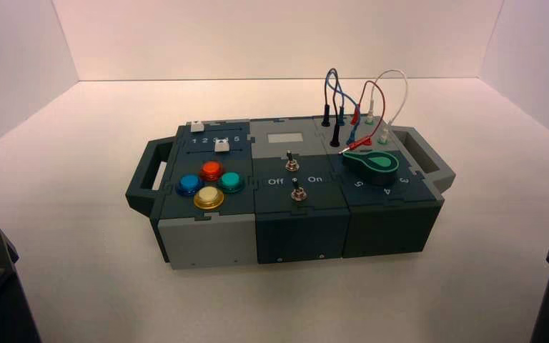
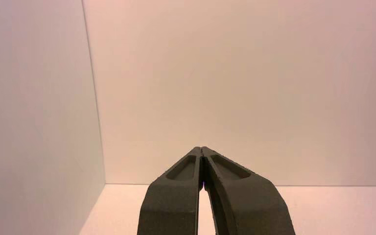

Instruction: Insert the red wire.

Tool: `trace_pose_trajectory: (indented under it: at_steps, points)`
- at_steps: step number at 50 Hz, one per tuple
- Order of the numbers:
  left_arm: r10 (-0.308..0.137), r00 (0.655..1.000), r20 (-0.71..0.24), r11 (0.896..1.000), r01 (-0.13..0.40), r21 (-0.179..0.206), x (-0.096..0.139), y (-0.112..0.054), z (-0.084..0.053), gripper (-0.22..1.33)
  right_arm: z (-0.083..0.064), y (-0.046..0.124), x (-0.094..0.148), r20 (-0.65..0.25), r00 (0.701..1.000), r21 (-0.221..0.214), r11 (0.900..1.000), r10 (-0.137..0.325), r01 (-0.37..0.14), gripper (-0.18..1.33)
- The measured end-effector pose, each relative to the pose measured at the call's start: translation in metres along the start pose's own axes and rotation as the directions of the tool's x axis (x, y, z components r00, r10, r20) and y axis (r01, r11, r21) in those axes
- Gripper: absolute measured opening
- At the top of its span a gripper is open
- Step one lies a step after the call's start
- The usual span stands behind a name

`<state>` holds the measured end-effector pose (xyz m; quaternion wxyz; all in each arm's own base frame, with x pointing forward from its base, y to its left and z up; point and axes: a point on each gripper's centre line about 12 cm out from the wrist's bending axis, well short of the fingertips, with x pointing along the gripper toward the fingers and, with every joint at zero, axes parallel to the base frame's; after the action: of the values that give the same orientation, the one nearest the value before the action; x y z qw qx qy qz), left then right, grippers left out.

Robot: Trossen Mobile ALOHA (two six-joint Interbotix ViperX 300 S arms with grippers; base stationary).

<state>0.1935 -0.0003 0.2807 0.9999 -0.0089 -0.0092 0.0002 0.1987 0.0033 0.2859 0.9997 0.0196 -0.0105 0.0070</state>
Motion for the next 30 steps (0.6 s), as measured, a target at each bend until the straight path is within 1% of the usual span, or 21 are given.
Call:
trace_pose_trajectory:
  at_steps: [18,24,27,30]
  points:
    - [0.0,1.0,-0.005,1.0,0.0,0.0,-0.0007,0.0,-0.0002,-0.16,0.0002,0.0006,0.0,0.001,1.0,0.003,1.0,0.003,-0.003,-0.14]
    - [0.0,1.0,-0.017,1.0,0.0,-0.002,-0.0007,0.0,-0.0016,-0.16,-0.0008,0.001,0.0,-0.006,1.0,0.014,0.9999,0.004,-0.004,-0.14]
    - [-0.009,0.999,-0.043,1.0,0.009,-0.005,-0.0004,-0.0018,-0.004,-0.16,-0.0025,0.0021,0.0,-0.02,1.0,0.024,0.9997,0.01,-0.009,-0.14]
    - [-0.028,0.997,-0.071,1.0,0.027,-0.005,0.0004,-0.0054,-0.0048,-0.16,-0.0064,0.004,0.0005,-0.05,0.999,0.038,0.9991,0.018,-0.016,-0.14]
